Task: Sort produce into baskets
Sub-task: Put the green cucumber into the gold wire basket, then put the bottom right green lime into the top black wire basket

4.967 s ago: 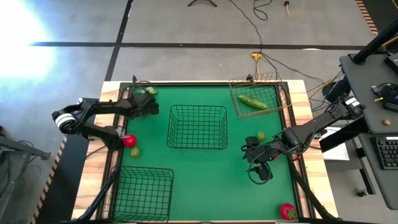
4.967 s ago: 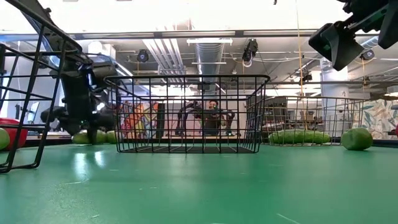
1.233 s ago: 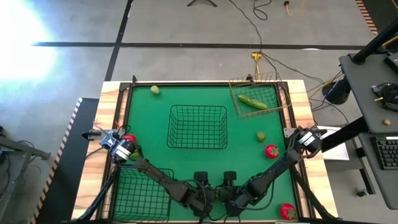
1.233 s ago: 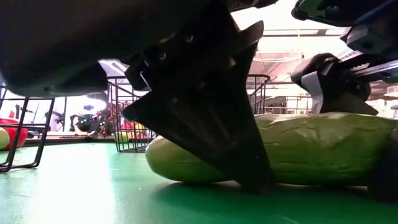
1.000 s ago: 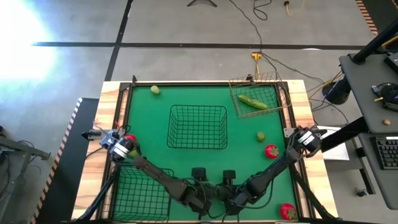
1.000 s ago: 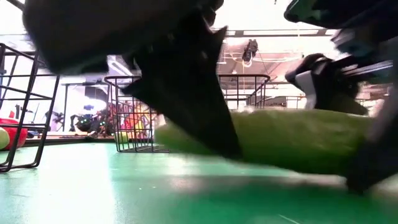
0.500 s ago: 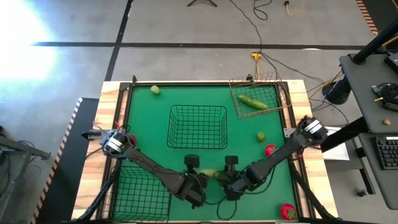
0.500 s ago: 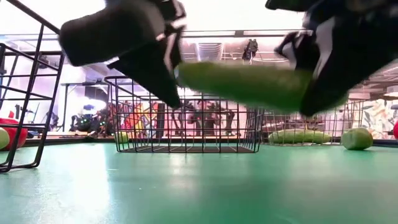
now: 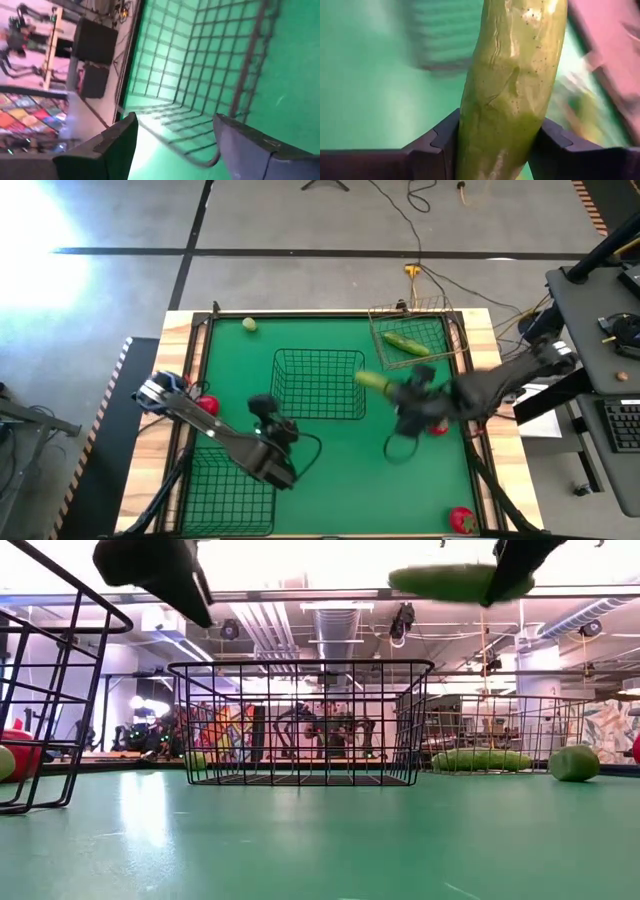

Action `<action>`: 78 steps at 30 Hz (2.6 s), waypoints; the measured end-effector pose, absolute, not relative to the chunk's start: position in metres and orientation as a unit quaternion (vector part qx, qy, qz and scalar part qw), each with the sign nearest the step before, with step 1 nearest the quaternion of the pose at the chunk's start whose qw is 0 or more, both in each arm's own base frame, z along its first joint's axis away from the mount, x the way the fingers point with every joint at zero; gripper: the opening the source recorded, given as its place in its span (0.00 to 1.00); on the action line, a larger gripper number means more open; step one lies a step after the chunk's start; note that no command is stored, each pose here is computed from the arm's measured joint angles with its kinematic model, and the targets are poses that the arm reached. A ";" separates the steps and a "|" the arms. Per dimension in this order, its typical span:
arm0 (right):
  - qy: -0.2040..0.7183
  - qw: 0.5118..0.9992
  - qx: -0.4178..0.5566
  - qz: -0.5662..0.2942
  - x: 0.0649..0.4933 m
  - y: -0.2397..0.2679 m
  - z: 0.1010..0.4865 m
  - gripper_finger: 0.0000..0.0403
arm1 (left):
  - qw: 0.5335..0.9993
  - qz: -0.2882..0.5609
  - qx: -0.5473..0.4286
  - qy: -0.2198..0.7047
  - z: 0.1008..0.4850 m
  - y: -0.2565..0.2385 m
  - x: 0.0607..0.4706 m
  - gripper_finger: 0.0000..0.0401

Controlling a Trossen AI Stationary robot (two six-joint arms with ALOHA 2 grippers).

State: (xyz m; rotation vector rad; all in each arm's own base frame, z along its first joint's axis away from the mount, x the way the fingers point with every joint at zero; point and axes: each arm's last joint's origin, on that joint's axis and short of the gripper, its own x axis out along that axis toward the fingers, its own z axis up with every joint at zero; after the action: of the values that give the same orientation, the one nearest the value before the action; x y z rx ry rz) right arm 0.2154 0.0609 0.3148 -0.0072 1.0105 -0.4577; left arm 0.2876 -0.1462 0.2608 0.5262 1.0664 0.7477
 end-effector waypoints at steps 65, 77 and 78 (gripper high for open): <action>0.557 0.765 0.261 -0.189 0.166 -0.022 0.287 0.69 | 0.971 0.057 -0.009 0.233 0.288 -0.098 0.244 0.58; 0.567 0.698 0.294 -0.325 0.162 0.016 0.207 0.78 | 0.968 0.057 -0.006 0.245 0.274 -0.106 0.257 0.58; 0.564 0.692 0.287 -0.347 0.162 0.014 0.202 0.79 | 0.967 0.057 -0.005 0.246 0.273 -0.106 0.258 0.58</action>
State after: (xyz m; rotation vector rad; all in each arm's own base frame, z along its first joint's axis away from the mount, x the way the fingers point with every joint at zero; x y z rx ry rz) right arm 0.1616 0.0143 0.2019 0.6412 1.2605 -0.7745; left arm 0.2577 -0.1059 0.2730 -0.0103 0.4983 0.1154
